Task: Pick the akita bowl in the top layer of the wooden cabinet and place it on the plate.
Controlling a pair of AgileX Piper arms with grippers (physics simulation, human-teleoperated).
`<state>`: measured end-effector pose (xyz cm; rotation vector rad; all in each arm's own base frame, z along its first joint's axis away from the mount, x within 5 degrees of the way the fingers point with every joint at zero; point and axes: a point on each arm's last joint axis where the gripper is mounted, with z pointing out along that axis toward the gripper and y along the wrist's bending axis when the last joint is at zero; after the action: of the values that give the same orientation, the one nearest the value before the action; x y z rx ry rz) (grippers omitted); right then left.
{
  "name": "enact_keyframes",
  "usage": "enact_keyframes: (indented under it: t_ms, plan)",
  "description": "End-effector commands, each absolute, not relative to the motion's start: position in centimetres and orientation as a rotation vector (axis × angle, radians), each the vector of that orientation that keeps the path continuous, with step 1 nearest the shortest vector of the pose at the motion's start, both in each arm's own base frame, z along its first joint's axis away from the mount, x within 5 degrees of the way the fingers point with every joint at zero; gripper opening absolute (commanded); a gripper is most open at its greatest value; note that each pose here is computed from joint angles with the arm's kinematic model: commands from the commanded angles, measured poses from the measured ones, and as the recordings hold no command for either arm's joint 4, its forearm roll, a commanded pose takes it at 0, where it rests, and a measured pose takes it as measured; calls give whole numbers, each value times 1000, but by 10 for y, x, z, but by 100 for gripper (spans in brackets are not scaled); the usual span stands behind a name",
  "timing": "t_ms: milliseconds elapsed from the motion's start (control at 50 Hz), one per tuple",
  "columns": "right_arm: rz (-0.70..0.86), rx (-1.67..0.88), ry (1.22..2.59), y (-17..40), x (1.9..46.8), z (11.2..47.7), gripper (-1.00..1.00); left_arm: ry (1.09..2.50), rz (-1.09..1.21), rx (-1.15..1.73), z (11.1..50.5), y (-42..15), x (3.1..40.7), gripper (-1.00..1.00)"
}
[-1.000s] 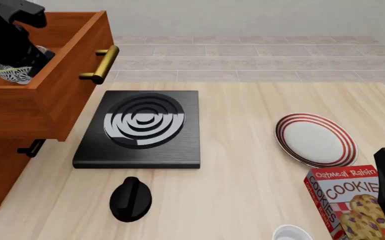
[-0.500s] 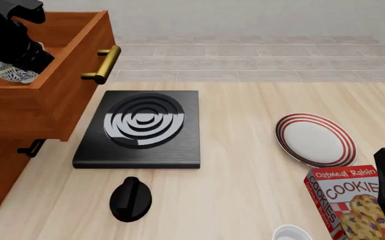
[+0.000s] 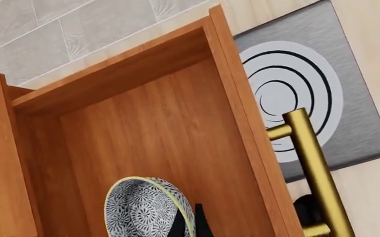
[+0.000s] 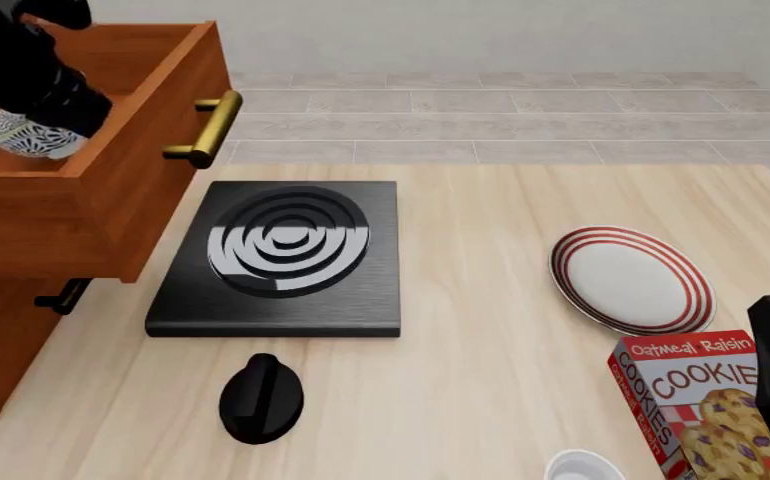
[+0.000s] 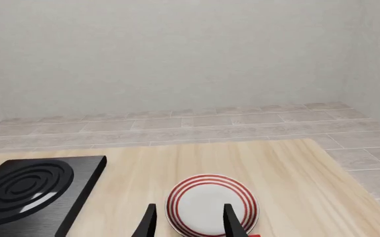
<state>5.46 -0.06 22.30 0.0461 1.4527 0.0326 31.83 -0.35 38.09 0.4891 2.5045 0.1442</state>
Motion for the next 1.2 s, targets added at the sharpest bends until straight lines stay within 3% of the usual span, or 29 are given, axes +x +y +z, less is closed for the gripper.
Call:
enact_keyframes:
  t_ms: [20,260,1200]
  plan:
    - [31,43,1454,-1,55,223,100,2474,138,488,395,-8,316,-100]
    - [28,41,1454,-1,55,223,100,2452,142,490,404,-8,311,-100]
    - [29,45,1448,-1,55,223,100,2211,74,417,497,-35,294,-100]
